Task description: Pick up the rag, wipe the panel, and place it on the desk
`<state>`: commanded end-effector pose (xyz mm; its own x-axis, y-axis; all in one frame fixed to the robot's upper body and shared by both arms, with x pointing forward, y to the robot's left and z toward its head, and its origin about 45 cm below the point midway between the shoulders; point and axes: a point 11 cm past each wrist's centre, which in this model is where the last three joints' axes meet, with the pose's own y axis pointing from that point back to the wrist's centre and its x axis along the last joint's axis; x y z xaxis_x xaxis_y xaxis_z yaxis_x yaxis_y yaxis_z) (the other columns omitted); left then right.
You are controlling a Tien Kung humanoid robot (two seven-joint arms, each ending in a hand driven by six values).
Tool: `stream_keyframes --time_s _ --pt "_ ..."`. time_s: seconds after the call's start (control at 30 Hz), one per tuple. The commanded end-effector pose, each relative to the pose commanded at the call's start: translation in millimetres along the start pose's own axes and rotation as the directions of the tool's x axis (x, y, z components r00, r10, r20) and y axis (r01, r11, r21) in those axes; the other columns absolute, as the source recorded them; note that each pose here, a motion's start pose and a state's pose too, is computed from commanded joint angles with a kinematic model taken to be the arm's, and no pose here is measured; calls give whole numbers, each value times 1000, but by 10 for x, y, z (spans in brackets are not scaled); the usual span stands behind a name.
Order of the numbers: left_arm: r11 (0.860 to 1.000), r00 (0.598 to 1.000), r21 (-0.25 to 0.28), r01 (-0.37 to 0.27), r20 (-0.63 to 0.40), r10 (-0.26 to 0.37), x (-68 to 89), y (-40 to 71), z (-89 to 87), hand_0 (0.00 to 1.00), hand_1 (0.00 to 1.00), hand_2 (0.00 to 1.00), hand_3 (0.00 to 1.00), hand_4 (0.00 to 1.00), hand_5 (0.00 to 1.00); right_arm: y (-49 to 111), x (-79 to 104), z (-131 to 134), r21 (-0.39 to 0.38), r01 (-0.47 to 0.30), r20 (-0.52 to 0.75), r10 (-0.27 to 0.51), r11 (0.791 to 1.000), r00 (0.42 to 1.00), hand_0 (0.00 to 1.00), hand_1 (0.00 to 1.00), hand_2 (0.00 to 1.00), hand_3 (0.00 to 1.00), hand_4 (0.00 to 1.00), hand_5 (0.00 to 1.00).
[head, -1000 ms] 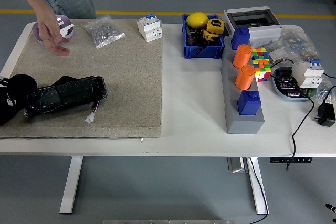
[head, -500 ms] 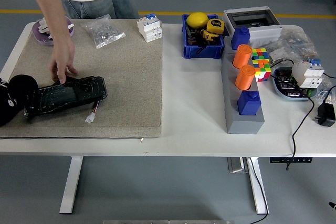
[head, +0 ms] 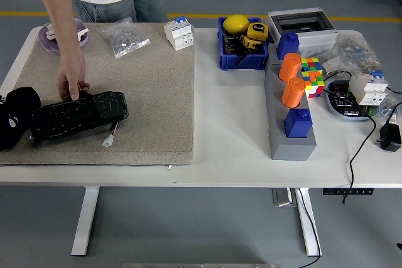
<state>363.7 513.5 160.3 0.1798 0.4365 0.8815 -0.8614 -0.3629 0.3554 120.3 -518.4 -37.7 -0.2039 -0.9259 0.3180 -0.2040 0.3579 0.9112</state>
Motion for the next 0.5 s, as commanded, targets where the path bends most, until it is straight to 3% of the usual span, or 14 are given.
stream_keyframes --time_s 0.33,0.5 --pt "995 995 23 -98 11 98 257 96 -56 228 151 536 412 13 2 -8 -35 45 -16 13 -14 -13 1000 1000 769 665 715 701 998 635" --pt "986 988 59 -154 9 154 406 291 -117 228 141 539 417 24 2 -12 -37 78 -26 18 -15 -18 1000 1000 770 665 715 703 998 639"
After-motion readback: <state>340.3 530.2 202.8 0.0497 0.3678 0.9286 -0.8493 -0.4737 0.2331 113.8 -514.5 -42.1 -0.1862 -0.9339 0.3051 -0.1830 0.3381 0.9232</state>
